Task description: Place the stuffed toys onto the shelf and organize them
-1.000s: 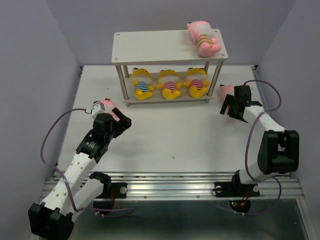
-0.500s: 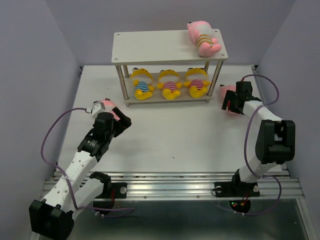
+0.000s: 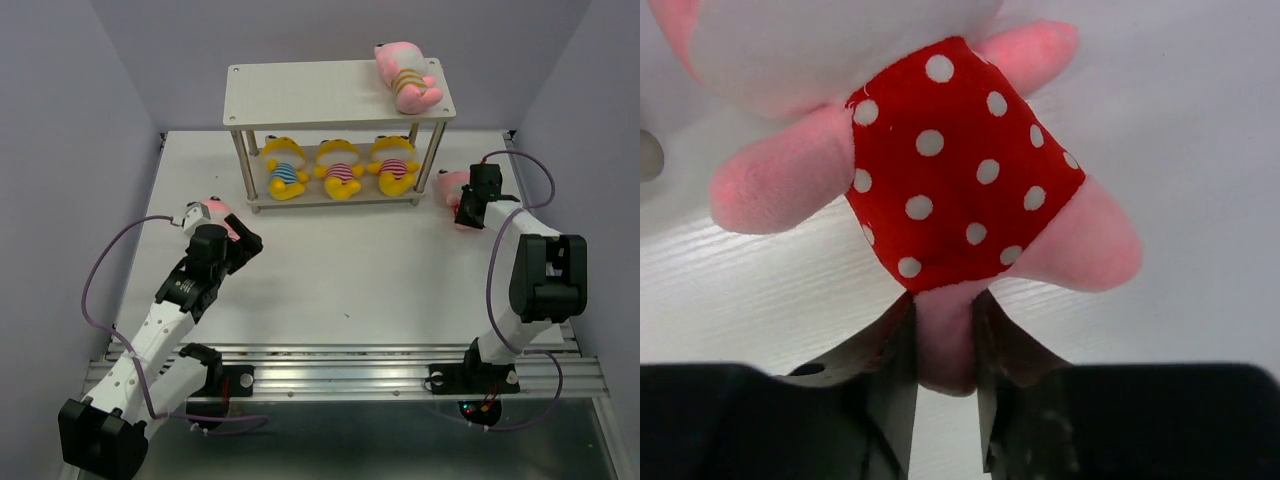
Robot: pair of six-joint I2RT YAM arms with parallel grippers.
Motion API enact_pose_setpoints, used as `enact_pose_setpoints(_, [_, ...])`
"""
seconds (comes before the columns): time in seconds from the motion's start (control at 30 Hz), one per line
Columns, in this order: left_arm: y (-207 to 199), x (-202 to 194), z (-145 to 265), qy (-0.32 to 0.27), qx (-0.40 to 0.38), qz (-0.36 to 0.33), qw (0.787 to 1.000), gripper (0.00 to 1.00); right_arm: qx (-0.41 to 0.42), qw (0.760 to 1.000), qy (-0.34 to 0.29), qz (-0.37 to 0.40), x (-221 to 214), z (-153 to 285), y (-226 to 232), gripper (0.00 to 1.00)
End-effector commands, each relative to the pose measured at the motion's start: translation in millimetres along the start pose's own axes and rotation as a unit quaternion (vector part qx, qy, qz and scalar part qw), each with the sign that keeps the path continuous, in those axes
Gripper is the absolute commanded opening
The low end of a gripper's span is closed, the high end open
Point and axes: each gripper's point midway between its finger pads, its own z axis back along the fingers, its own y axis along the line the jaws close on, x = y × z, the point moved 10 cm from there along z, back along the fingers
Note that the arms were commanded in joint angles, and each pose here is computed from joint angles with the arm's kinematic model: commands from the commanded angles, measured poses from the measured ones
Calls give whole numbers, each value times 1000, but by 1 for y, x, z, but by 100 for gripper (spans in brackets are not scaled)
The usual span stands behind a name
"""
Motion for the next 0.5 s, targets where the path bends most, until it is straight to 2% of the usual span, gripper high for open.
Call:
enact_pose_setpoints(0.0, [-5, 8, 2, -24, -8, -1, 1000, 99, -11, 998, -54, -19, 24, 5, -2, 19])
enact_pose_setpoints(0.2, [-5, 8, 2, -22, -9, 0, 1000, 99, 4, 997, -50, -61, 21, 26, -2, 2])
enact_pose_setpoints(0.3, [-6, 9, 3, -23, -11, 2, 1000, 99, 65, 994, -37, -74, 5, 51, 0, 1])
enact_pose_setpoints(0.37, [-6, 10, 5, -24, -12, 4, 1000, 99, 78, 994, -20, -80, -10, 65, -3, 1])
enact_pose_setpoints(0.47, [-6, 8, 4, -18, -14, 3, 1000, 99, 141, 987, -11, -80, -28, 112, -2, 1])
